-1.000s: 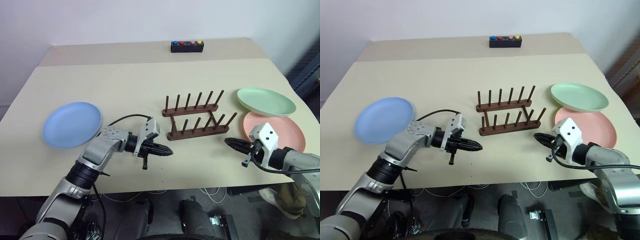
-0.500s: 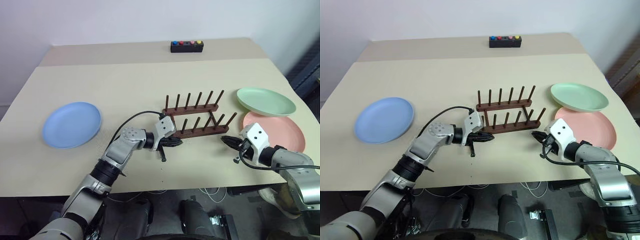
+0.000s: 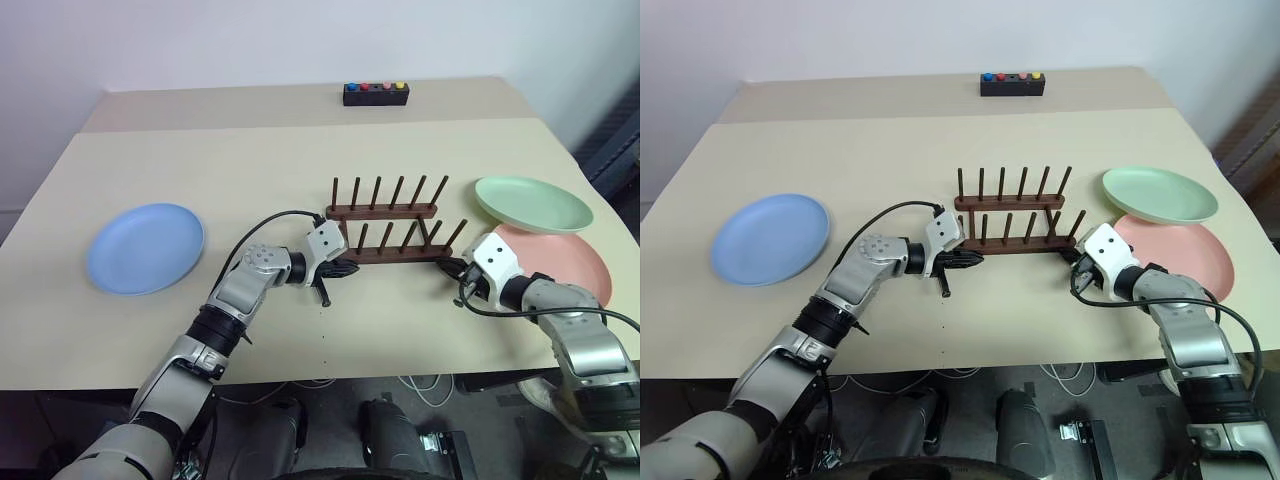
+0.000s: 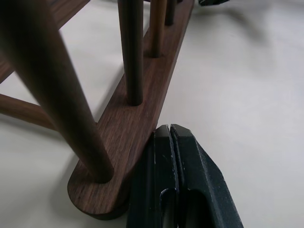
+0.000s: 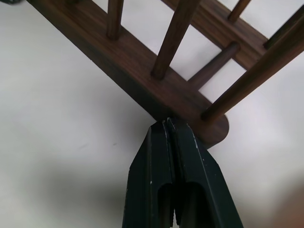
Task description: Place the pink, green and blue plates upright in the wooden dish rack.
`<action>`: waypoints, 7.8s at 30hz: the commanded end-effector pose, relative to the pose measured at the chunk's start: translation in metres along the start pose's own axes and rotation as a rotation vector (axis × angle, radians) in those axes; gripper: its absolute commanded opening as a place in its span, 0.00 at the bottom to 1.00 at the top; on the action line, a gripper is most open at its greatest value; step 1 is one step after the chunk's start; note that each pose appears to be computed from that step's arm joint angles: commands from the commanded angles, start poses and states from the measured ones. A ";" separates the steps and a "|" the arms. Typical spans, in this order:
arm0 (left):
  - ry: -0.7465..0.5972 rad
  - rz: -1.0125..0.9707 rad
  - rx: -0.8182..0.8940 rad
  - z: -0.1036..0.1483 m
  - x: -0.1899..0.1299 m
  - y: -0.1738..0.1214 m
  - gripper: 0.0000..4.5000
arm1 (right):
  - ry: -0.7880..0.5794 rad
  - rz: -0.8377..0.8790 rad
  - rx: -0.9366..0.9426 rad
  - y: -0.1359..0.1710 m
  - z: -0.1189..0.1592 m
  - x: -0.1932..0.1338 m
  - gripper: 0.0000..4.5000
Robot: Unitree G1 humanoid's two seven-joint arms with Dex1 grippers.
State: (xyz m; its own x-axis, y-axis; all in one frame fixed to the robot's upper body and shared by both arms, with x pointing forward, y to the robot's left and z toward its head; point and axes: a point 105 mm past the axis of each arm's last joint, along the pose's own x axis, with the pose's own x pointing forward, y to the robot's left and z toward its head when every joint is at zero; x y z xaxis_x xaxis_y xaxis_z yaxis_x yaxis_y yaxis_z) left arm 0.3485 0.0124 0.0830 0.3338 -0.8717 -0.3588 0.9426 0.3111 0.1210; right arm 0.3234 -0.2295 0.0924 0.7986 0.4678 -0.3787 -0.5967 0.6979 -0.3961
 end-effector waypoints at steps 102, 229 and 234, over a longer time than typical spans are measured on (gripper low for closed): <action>-0.391 -0.241 0.231 0.077 -0.124 0.017 1.00 | 0.352 -0.066 0.276 -0.033 -0.035 -0.096 0.01; -0.410 -0.120 0.094 0.091 -0.092 -0.003 1.00 | -0.095 -0.020 0.245 -0.099 0.032 -0.042 0.95; -0.332 -0.049 0.072 0.085 -0.073 -0.012 1.00 | 0.017 -0.005 0.226 -0.093 0.006 -0.028 0.95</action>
State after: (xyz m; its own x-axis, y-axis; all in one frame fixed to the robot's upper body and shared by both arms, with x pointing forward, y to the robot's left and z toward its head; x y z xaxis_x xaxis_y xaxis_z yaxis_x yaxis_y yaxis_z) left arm 0.3158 0.0465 0.1812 0.2405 -0.9700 -0.0357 0.9619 0.2332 0.1429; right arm 0.3520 -0.3026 0.1330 0.7807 0.4652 -0.4173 -0.5665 0.8087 -0.1583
